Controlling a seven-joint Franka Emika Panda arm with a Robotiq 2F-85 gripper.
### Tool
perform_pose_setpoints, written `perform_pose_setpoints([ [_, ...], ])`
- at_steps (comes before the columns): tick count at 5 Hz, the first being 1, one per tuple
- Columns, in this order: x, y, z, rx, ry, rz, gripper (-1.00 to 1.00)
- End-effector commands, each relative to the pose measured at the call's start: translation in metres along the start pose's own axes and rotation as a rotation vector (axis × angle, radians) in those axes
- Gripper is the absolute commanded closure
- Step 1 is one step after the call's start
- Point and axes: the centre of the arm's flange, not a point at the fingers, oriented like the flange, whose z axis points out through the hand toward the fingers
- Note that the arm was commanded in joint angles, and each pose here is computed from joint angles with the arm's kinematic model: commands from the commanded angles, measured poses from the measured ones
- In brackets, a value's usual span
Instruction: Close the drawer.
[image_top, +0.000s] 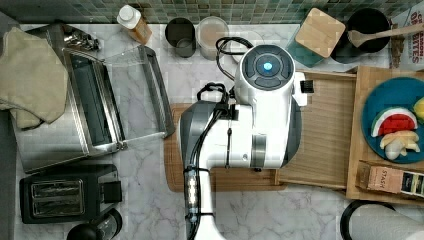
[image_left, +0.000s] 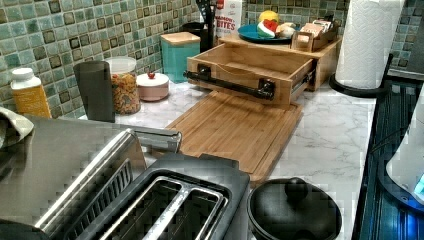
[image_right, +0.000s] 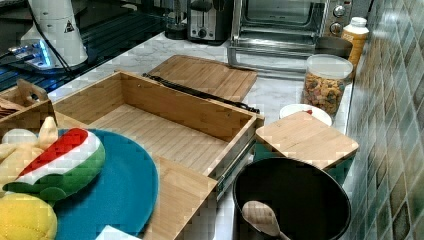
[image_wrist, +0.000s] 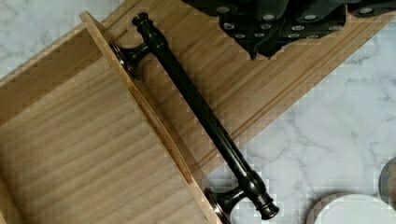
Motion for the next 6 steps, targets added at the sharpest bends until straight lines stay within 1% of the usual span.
perform_pose_setpoints([
  [1,0.012,0.009,0.057,0.059,-0.065,-0.253,1.0],
  [3,0.029,0.005,0.101,0.063,-0.106,-0.373,1.0],
  [4,0.023,0.003,0.122,0.065,-0.089,-0.369,1.0],
  [5,0.011,0.007,0.139,0.1,-0.036,-0.357,1.0],
  [6,0.007,0.01,0.154,0.109,0.034,-0.359,1.0],
])
